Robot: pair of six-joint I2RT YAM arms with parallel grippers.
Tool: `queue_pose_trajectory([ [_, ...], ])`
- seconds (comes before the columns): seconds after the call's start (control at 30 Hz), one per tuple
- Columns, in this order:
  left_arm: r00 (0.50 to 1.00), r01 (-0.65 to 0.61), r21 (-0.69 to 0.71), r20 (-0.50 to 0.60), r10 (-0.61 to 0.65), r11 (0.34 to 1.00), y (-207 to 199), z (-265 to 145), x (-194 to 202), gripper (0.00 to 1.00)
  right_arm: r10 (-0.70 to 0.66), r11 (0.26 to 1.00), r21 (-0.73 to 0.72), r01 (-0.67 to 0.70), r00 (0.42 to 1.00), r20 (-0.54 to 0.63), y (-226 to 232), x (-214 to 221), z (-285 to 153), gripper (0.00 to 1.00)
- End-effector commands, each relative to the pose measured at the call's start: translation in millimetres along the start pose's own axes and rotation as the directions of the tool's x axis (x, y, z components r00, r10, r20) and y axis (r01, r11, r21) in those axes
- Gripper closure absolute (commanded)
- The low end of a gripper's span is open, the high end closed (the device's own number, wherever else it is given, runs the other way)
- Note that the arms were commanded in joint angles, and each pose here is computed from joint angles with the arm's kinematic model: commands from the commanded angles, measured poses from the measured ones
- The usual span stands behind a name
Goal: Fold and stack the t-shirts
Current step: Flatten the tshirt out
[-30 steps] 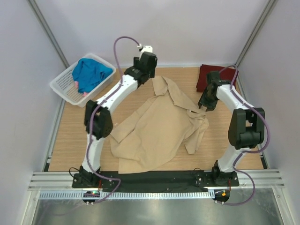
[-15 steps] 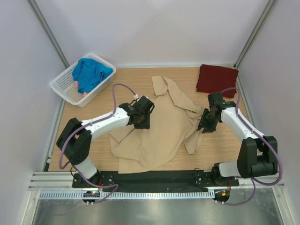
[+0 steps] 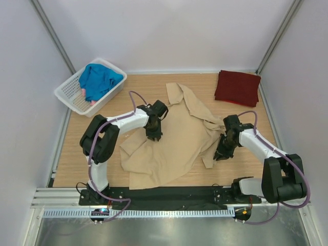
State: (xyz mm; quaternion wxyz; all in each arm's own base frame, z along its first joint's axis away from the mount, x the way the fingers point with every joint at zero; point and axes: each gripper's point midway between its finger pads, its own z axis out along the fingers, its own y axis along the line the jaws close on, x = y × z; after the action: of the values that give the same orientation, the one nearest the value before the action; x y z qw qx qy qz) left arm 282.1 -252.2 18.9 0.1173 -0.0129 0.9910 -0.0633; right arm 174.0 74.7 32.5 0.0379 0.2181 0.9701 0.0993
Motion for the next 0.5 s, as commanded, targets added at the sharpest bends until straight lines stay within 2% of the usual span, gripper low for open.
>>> queue_pose_trajectory([
  [0.0,0.999,-0.035,-0.032,0.026,0.036,0.999,8,-3,-21,0.76,0.014,0.999,-0.028,-0.014,1.0,0.01,8,-1,1,0.77],
  [0.27,1.0,-0.017,-0.04,0.002,0.017,0.999,11,20,-41,0.76,0.012,1.0,0.016,-0.012,1.0,0.013,4,-2,3,0.72],
  [0.47,1.0,0.011,-0.028,0.015,-0.011,1.0,17,26,-71,0.76,0.018,0.999,0.033,-0.018,1.0,-0.001,1,1,5,0.72],
])
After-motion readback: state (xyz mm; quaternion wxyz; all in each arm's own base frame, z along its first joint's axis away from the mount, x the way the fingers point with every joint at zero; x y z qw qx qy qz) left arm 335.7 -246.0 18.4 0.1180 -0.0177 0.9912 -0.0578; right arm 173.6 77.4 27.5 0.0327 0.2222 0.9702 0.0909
